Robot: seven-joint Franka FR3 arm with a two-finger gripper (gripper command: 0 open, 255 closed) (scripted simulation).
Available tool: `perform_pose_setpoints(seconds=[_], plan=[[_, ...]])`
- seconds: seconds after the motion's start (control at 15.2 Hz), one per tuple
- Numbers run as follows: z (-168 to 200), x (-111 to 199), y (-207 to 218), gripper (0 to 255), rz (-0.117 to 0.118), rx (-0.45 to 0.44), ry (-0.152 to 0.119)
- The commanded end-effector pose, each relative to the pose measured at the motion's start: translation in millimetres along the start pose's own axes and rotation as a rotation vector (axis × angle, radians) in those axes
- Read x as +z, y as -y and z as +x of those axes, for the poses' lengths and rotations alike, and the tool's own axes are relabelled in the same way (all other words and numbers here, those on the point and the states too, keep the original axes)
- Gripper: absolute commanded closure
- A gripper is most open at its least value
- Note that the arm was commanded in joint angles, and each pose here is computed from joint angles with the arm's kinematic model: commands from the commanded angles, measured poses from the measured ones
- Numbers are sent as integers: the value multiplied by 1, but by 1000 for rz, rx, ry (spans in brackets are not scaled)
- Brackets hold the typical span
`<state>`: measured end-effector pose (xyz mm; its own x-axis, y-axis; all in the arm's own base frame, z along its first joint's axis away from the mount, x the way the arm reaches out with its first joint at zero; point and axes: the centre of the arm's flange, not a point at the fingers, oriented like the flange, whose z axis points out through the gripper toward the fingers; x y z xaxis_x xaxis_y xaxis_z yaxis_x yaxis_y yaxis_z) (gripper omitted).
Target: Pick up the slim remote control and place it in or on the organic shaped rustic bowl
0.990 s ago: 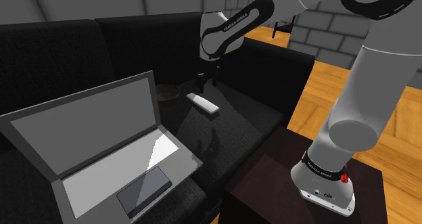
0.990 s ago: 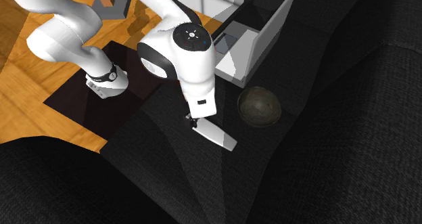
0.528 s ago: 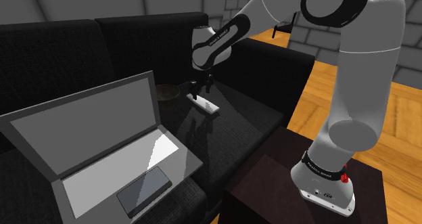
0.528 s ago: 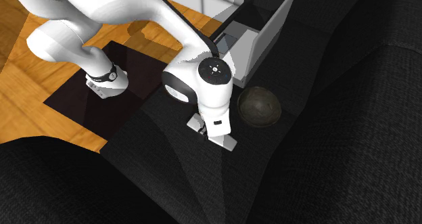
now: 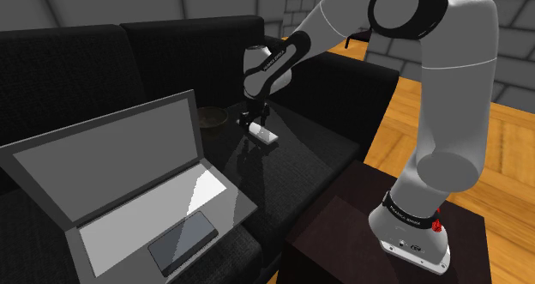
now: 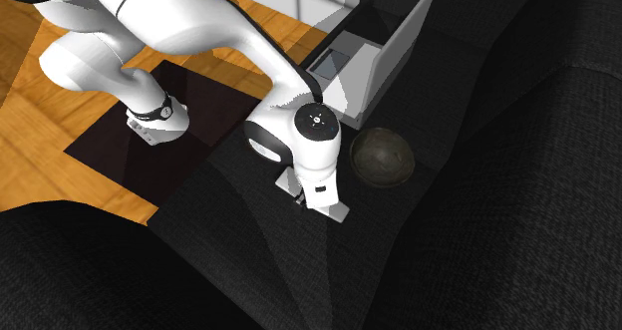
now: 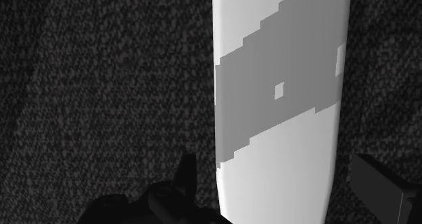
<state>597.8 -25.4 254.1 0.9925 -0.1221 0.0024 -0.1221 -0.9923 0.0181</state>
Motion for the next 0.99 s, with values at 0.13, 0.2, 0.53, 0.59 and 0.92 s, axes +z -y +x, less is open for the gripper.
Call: perform_pose_setpoints(seconds=[0.13, 0.2, 0.53, 0.59, 0.92], plan=[[0, 1, 1, 0, 0, 0, -1], [0, 1, 1, 0, 0, 0, -1], [0, 1, 1, 255, 0, 0, -1], [0, 1, 1, 255, 0, 0, -1], [0, 1, 1, 255, 0, 0, -1]])
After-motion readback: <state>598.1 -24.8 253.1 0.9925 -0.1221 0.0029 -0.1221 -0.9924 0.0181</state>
